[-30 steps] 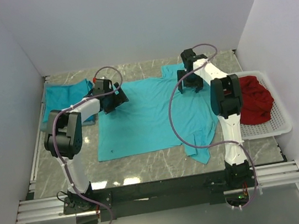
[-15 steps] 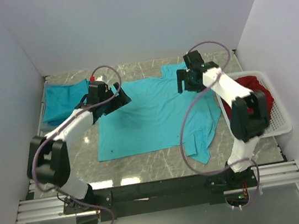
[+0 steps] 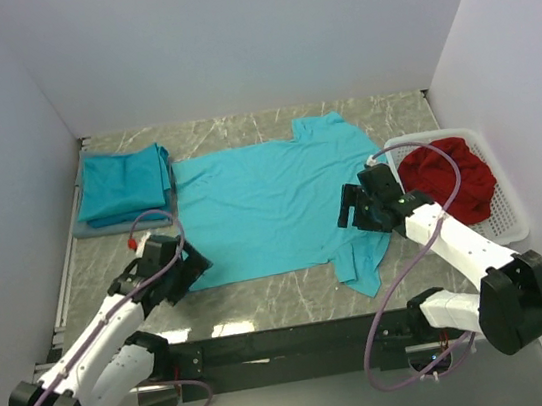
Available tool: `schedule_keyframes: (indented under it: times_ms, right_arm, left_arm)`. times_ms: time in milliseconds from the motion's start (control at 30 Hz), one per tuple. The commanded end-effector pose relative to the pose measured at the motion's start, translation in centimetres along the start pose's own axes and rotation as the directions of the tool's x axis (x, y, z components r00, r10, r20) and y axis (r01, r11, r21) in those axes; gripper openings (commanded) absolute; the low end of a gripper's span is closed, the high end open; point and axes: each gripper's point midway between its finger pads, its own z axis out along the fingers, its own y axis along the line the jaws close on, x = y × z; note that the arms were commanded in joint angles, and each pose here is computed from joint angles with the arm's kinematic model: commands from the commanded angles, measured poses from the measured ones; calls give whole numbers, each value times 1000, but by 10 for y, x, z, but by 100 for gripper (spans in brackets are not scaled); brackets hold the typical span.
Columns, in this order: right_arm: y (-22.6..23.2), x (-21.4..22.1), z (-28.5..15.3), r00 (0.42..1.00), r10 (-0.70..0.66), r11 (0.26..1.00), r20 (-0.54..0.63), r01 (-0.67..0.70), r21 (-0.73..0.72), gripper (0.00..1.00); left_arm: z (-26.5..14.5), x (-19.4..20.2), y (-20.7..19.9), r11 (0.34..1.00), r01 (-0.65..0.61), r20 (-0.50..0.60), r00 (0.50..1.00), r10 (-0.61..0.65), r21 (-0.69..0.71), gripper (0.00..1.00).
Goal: Fold and stack the t-shirts
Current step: Fold the tshirt
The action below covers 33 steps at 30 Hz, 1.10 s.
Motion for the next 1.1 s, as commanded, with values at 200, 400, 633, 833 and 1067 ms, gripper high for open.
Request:
schedule_keyframes:
  times_ms: [200,400,633,833,1067]
  right_arm:
    - [18,-25,-4,996,-11,998,86,16,-67,88]
    - [17,-29,-7,994,-37,997,101,44,-63,88]
    - [11,-24,-7,996,-37,999,86,40,-37,88]
    - [10,-19,-8,997,-48,998,60,50,-37,88]
    - [0,-1,-12,998,-56,998,1,56,-8,88]
  left_arm:
    - [-10,7,59,928,285,110,958,-266,-239,94]
    - [10,2,72,904,293,155,954,-256,-310,70]
    - [15,-5,82,893,270,194,958,-212,-359,44]
    - [23,-20,75,927,243,232,956,-179,-285,15]
    - [23,-41,87,913,273,316,933,-174,-304,0]
